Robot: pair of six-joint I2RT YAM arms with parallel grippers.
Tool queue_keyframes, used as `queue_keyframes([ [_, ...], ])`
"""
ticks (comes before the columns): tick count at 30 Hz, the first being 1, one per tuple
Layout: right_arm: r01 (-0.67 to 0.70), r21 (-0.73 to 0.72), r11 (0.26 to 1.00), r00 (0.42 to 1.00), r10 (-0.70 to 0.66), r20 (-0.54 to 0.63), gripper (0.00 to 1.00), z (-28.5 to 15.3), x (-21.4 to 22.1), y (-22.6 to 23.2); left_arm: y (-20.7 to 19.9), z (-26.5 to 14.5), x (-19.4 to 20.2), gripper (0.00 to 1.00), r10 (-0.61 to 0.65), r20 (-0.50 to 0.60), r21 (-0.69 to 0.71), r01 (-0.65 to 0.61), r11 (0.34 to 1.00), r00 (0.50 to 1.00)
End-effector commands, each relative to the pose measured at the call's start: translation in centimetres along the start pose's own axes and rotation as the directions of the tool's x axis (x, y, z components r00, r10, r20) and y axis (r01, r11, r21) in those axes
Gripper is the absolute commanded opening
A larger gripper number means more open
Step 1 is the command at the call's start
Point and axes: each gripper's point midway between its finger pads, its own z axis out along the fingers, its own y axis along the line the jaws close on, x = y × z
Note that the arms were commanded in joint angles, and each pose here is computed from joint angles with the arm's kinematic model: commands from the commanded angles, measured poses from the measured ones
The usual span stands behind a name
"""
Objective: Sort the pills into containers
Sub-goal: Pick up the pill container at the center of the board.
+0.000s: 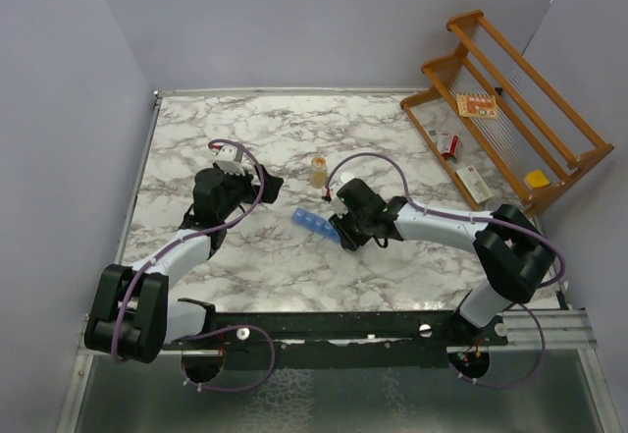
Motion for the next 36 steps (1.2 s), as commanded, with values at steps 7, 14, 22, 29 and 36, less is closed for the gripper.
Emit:
queue_keyframes([
  [7, 0.025, -0.027, 0.999, 0.997, -0.023, 0.077, 0.01, -1.7, -3.0, 1.4, 0.5, 0.0, -0.9, 0.99, 0.024, 0.029, -0.032, -0.023, 0.999, 0.999],
  [14, 0.04, -0.007, 0.999, 0.988, -0.039, 0.148, 0.01, -3.9, -4.7, 1.6, -0.2, -0.2, -1.6, 0.99, 0.035, 0.046, -0.006, -0.035, 0.999, 0.998],
  [22, 0.009, 0.075, 0.997, 0.972, -0.026, 0.235, 0.01, -6.3, -6.5, 0.1, -4.1, -0.4, -3.4, 0.9, -0.022, 0.071, 0.177, 0.009, 0.984, 0.997],
  [29, -0.017, 0.093, 0.995, 0.961, -0.009, 0.277, 0.01, -7.0, -7.4, -0.2, -6.9, -1.5, -5.6, 0.78, -0.137, 0.103, 0.293, 0.102, 0.951, 0.985],
  [36, -0.044, 0.098, 0.994, 0.936, 0.007, 0.352, 0.01, -8.8, -8.7, -0.4, -8.6, -2.8, -6.1, 0.99, -0.223, 0.091, 0.364, 0.176, 0.915, 0.971],
])
